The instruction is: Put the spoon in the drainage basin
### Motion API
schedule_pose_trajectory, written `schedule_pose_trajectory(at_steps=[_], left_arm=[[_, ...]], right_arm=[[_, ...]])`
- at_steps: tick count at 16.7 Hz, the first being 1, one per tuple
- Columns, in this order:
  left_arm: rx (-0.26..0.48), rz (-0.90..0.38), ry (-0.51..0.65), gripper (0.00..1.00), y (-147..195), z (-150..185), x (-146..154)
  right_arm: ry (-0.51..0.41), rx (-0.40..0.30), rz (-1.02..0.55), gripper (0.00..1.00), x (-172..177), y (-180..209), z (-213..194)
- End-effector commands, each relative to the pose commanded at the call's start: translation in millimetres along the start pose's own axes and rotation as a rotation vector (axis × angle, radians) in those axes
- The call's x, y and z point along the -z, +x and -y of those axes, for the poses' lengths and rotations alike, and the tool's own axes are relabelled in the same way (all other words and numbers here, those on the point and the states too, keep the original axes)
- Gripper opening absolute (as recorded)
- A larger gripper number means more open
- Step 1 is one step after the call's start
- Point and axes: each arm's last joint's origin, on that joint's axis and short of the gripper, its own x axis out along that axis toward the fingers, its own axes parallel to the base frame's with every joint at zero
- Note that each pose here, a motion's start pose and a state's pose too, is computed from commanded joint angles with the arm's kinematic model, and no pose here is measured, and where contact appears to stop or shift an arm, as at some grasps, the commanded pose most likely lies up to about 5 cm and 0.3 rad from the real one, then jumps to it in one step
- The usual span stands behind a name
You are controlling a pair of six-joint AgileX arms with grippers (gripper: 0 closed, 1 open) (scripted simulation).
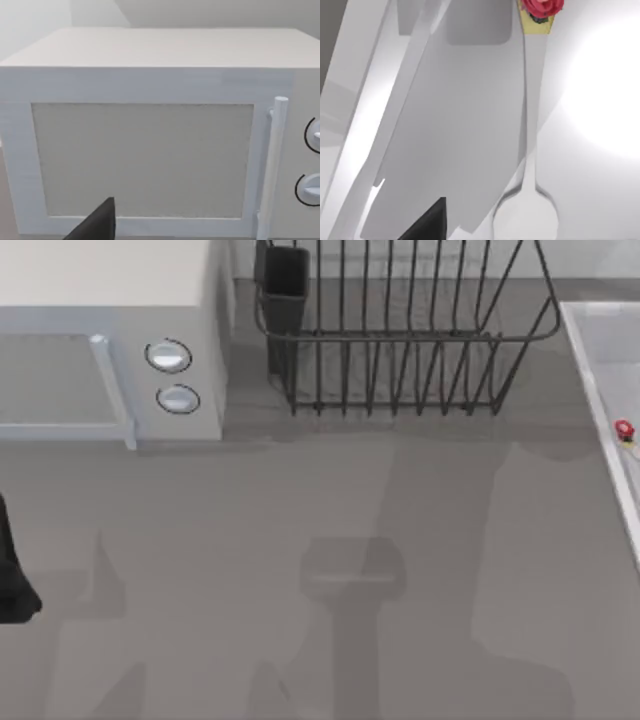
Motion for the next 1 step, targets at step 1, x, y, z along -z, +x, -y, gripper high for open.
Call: schedule_pose_trajectory(at_steps=[1], left_arm=[[0.0, 0.0, 0.0, 1.0, 0.0, 0.0, 0.0]], right_arm=[[0.0, 0.0, 0.0, 1.0, 0.0, 0.0, 0.0]])
